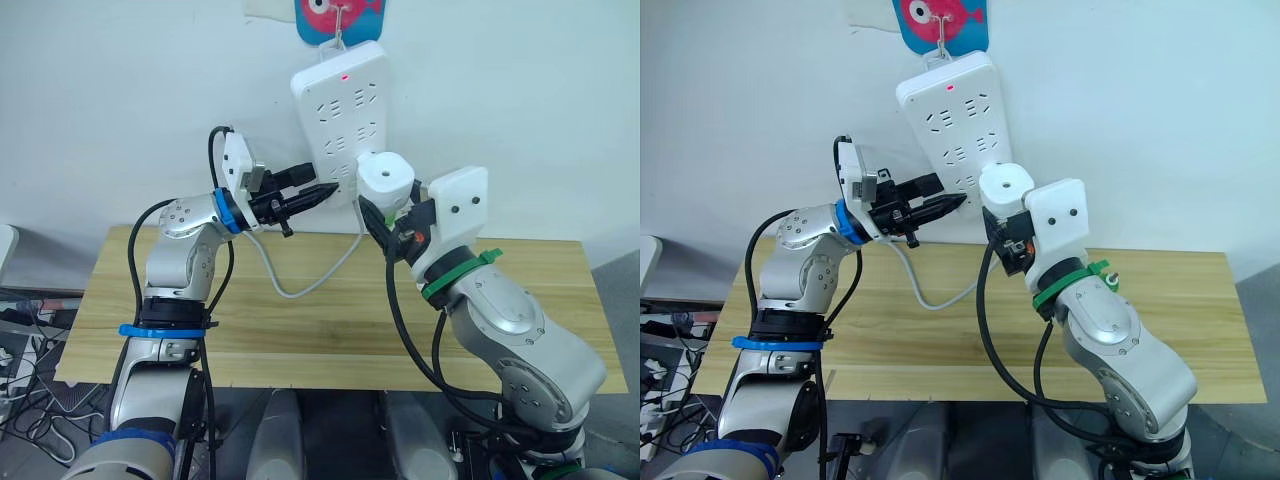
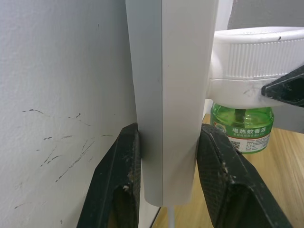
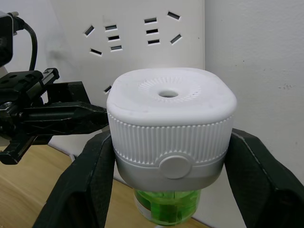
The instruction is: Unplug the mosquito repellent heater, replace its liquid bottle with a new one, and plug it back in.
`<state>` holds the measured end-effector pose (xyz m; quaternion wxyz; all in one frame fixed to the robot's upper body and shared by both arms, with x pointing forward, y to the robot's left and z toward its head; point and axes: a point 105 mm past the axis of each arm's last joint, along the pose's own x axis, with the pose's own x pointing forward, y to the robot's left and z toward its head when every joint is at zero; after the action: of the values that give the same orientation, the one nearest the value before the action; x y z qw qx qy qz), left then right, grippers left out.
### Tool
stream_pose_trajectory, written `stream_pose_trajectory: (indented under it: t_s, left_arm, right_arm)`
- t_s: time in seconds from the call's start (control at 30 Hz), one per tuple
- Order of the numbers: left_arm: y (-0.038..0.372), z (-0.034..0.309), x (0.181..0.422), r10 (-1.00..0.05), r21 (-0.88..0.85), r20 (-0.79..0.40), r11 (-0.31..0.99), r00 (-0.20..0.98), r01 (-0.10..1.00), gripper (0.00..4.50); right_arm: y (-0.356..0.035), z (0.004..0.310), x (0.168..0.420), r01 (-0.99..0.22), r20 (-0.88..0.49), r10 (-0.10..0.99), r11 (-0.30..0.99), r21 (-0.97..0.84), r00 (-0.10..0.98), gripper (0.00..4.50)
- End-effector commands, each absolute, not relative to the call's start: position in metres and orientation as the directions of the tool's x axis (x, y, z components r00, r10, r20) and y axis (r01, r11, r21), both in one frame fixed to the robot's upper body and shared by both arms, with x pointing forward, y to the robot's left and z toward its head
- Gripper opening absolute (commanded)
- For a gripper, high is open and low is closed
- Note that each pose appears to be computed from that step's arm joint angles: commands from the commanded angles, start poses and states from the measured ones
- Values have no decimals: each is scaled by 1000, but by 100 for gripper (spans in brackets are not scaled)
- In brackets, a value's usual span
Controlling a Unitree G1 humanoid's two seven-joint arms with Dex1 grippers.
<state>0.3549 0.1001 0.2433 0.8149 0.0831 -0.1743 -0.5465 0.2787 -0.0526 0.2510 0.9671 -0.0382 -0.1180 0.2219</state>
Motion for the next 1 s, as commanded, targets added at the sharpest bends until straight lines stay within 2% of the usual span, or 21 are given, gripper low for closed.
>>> stream_pose_trajectory:
  t_s: [0.03, 0.67, 0.8, 0.83, 1.0]
  left_arm:
    - [66, 241, 328, -978, 383, 146, 196, 150, 903, 129]
    - [67, 240, 333, -973, 386, 148, 223, 178, 895, 129]
    - [68, 238, 335, -972, 381, 140, 229, 189, 896, 129]
    - [68, 238, 335, -972, 381, 138, 229, 189, 896, 129]
    - [70, 236, 338, -970, 379, 131, 239, 204, 894, 129]
  right_arm:
    - [-55, 268, 287, -379, 307, 392, 919, -104, 867, 292]
    - [-51, 271, 292, -374, 323, 382, 923, -90, 866, 292]
    - [-52, 273, 289, -379, 329, 385, 922, -85, 862, 430]
    - [-53, 273, 288, -383, 330, 388, 920, -83, 861, 445]
    - [-57, 274, 276, -400, 334, 403, 913, -81, 852, 445]
